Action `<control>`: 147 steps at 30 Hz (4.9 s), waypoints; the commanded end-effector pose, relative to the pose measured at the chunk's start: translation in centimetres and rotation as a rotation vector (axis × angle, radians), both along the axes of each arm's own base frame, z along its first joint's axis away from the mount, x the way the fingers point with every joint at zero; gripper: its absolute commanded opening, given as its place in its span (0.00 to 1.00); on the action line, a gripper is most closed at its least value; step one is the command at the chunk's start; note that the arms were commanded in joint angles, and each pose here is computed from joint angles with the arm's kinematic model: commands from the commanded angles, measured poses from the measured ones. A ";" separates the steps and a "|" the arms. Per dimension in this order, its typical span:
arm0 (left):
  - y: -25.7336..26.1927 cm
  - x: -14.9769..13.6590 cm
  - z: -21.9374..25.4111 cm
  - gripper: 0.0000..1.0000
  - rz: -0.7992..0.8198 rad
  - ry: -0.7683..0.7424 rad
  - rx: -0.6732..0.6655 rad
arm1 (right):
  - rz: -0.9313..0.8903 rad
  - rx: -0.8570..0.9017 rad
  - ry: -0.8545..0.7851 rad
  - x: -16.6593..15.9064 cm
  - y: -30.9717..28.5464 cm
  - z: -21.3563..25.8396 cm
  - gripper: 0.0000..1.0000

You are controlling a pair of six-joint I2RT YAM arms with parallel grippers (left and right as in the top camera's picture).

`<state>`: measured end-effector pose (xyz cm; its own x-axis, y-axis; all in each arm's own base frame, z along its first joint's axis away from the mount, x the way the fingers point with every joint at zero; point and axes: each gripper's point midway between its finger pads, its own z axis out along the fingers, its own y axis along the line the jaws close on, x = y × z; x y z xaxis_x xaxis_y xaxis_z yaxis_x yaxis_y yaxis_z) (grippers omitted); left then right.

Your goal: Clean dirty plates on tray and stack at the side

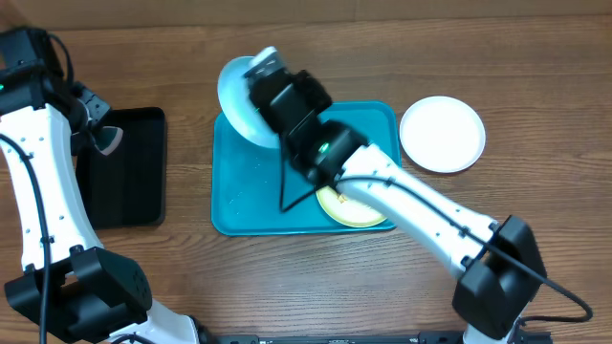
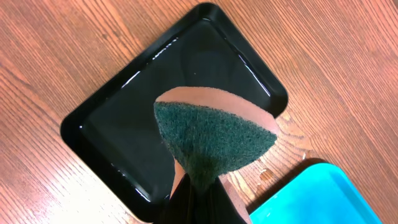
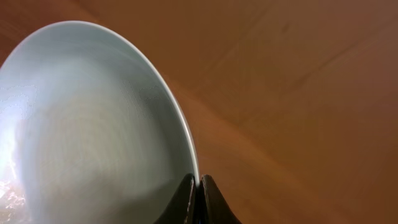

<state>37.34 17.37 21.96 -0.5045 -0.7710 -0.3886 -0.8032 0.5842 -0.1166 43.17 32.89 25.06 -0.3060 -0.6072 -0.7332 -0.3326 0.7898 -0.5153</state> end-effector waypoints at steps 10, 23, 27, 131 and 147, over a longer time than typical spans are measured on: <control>-0.4 0.1 -0.3 0.04 -0.017 -0.005 -0.030 | -0.038 -0.532 -0.299 -4.1 0.9 8.4 0.04; -0.4 0.1 -0.4 0.04 -0.018 -0.002 -0.032 | -0.243 -0.247 -0.308 -2.4 -2.2 8.5 0.04; -0.4 0.1 -0.4 0.04 -0.018 -0.002 -0.032 | -0.176 0.048 0.020 -0.3 -3.7 0.7 0.04; -3.3 2.6 0.2 0.04 -0.254 -0.094 -0.106 | -0.569 0.417 1.072 -10.5 -18.4 -22.7 0.22; -9.9 4.5 0.3 0.04 -0.422 -0.099 -0.125 | -0.468 0.508 1.006 -9.0 -15.4 -23.5 0.04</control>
